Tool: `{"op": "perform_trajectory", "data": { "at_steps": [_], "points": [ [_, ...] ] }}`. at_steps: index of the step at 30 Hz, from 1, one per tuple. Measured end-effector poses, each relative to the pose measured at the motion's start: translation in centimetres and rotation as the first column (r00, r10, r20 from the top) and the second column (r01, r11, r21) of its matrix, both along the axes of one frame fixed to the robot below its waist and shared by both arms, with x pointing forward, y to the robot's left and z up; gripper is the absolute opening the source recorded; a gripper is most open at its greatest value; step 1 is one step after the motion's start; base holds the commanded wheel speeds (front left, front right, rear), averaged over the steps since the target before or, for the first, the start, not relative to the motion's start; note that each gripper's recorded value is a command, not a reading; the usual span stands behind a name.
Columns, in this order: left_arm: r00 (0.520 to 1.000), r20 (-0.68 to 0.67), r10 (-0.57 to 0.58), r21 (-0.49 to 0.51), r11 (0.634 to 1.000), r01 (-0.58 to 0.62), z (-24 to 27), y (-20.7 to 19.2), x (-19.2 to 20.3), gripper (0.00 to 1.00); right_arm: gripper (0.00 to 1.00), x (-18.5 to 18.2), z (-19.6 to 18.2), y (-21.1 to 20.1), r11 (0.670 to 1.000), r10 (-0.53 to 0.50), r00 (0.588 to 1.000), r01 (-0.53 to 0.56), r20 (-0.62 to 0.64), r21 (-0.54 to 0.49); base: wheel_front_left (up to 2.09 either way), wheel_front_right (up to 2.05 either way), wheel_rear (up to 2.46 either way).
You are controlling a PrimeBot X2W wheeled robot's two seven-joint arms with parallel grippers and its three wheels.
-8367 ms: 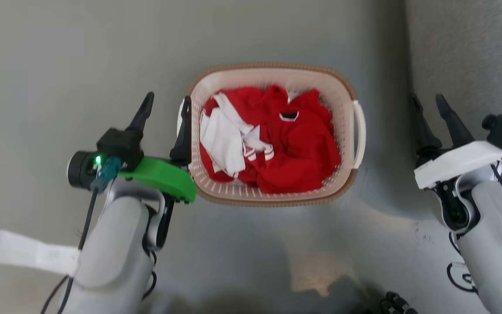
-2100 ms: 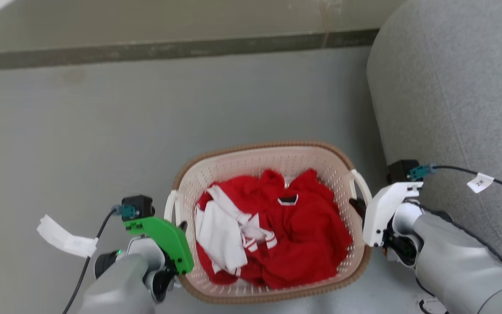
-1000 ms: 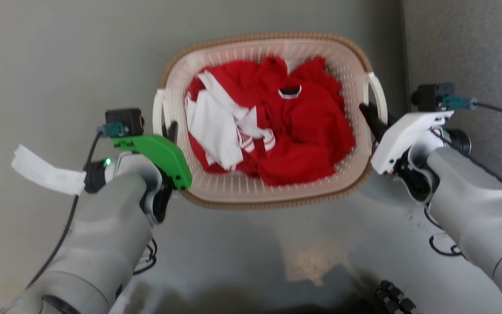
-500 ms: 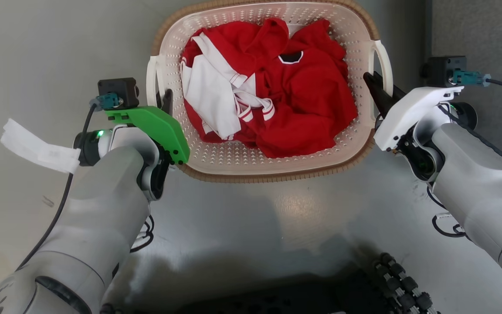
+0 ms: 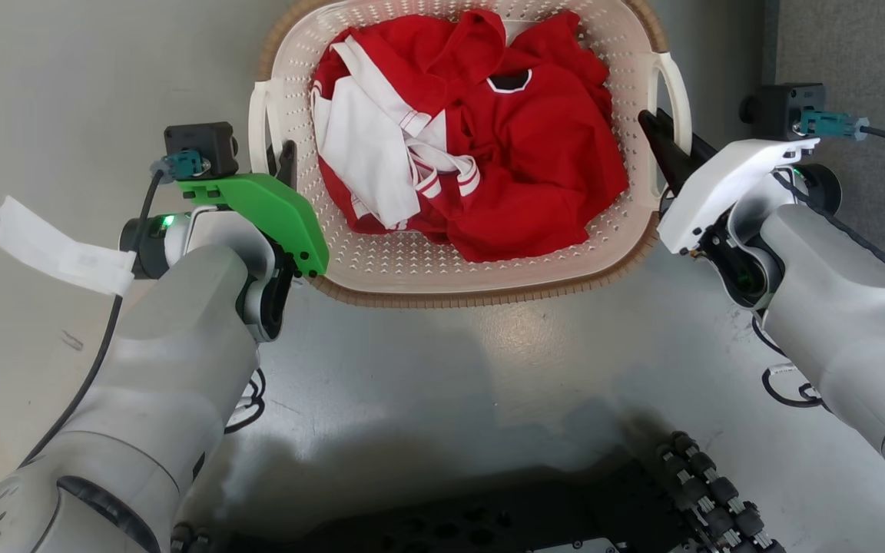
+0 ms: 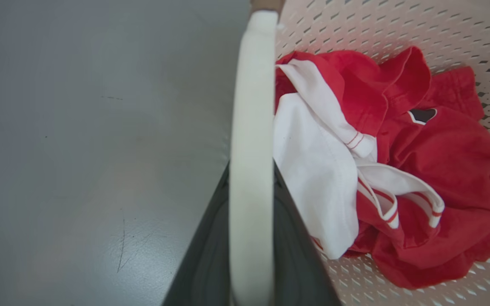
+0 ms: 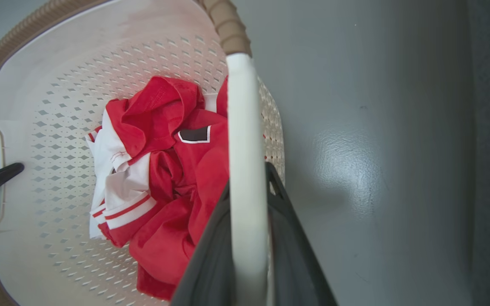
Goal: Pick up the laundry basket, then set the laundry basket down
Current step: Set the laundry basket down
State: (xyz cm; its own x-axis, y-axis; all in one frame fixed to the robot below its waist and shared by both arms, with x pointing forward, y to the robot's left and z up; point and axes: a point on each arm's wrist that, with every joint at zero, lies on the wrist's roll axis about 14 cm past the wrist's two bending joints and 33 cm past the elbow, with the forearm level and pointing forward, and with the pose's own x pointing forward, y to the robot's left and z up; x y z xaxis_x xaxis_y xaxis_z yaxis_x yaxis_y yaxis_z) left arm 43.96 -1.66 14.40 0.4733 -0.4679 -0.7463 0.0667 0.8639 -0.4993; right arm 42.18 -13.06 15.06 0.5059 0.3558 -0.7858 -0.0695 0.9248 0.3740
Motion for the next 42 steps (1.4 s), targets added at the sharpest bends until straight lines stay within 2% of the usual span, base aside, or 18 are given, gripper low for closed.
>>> {"op": "perform_trajectory", "data": {
  "at_steps": [1, 2, 3, 4, 5, 25, 32, 42],
  "points": [
    [1.000, 0.001, -0.002, 0.001, 1.000, 0.002, -0.1, 0.0, 0.1, 0.00, 0.00, 0.0, -0.1, 0.0, 1.000, 0.001, 1.000, -0.001, -0.001, 0.000, 0.00, 0.00, 0.00],
    [1.000, 0.000, -0.004, 0.001, 1.000, 0.004, -0.2, 0.0, 0.0, 0.12, 0.00, 0.0, -0.1, 0.0, 1.000, -0.001, 1.000, 0.001, -0.003, 0.000, 0.00, 0.00, 0.00],
    [1.000, -0.002, -0.007, 0.002, 1.000, 0.007, -0.2, -0.1, -0.1, 0.44, 0.31, -0.1, -0.2, 0.0, 1.000, -0.003, 1.000, 0.003, -0.006, 0.000, 0.00, 0.00, 0.00],
    [1.000, -0.004, -0.009, 0.003, 1.000, 0.009, -0.3, -0.1, -0.1, 0.83, 0.91, -0.1, -0.3, -0.1, 1.000, -0.002, 1.000, 0.002, -0.008, -0.001, 0.00, 0.00, 0.00],
    [1.000, -0.005, -0.011, 0.003, 1.000, 0.011, -0.4, -0.1, -0.2, 1.00, 1.00, -0.1, -0.3, -0.1, 1.000, -0.001, 1.000, 0.001, -0.005, 0.001, 0.00, 0.00, 0.00],
    [0.999, 0.029, -0.026, 0.024, 0.999, 0.025, 0.4, 0.1, 0.3, 1.00, 1.00, 0.5, 0.7, 0.1, 1.000, -0.011, 1.000, 0.011, 0.019, 0.009, 0.00, 0.00, 0.00],
    [0.998, 0.059, -0.025, 0.048, 0.999, 0.022, 1.8, 0.7, 0.9, 1.00, 1.00, 1.2, 2.3, -0.3, 1.000, -0.029, 0.998, 0.029, 0.050, 0.003, 0.00, 0.00, 0.00],
    [0.992, 0.126, -0.006, 0.031, 1.000, 0.002, 5.7, 0.7, 1.8, 1.00, 1.00, 1.6, 5.9, -1.2, 0.996, -0.085, 0.991, 0.085, 0.108, 0.006, 0.00, 0.00, 0.00]
  ]
}}
